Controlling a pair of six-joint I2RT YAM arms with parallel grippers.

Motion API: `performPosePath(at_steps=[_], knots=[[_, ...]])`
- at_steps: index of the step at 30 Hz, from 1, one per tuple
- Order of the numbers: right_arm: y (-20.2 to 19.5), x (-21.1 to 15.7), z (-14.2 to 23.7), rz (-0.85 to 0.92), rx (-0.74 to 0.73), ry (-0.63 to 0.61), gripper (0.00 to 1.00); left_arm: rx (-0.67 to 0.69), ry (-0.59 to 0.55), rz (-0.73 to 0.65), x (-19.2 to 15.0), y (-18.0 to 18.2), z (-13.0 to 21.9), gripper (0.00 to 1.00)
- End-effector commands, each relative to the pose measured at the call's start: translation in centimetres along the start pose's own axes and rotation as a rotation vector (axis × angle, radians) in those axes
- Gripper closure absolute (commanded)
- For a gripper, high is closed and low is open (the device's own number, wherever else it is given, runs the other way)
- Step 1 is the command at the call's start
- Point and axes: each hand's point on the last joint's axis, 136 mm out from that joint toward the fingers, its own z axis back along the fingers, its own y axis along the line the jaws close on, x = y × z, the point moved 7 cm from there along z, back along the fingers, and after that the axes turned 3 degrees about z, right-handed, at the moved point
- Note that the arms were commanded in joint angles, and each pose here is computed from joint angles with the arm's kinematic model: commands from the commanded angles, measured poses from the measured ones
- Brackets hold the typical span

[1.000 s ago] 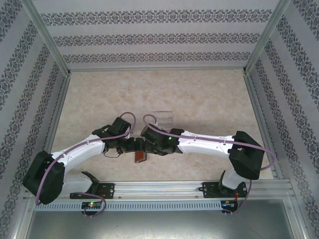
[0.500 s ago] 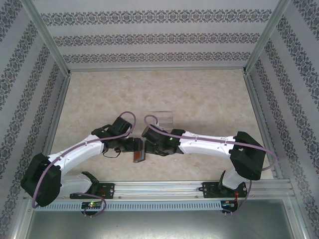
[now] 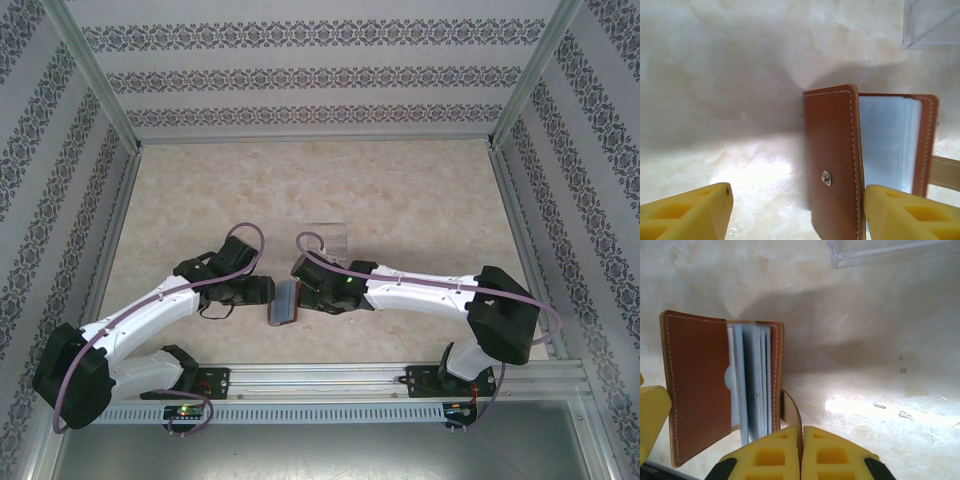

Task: Take the credit cards out of the card holder

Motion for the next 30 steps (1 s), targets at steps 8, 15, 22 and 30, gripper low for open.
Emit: performPosePath(at_steps=[8, 15, 22, 30], knots=[[4.0, 0.8, 2.7, 0.074, 0.104, -0.046, 1.0, 0.125, -0.064, -0.01, 0.3, 1.2, 1.5, 0.27], [5.4, 1.3, 3.3, 0.097, 0.124, -0.061, 1.0, 0.209, -0.096, -0.025, 0.6, 2.1, 2.9, 0.27], [4.0, 1.0, 2.5, 0.089, 0.071, -0.038, 1.0, 0.084, -0.066, -0.012, 0.4, 1.0, 1.9, 0.27], [-0.7, 0.3, 1.6, 0.033, -0.02, -0.029, 1.0, -0.056, 0.005, 0.0, 0.4, -0.9, 0.1, 0.3]])
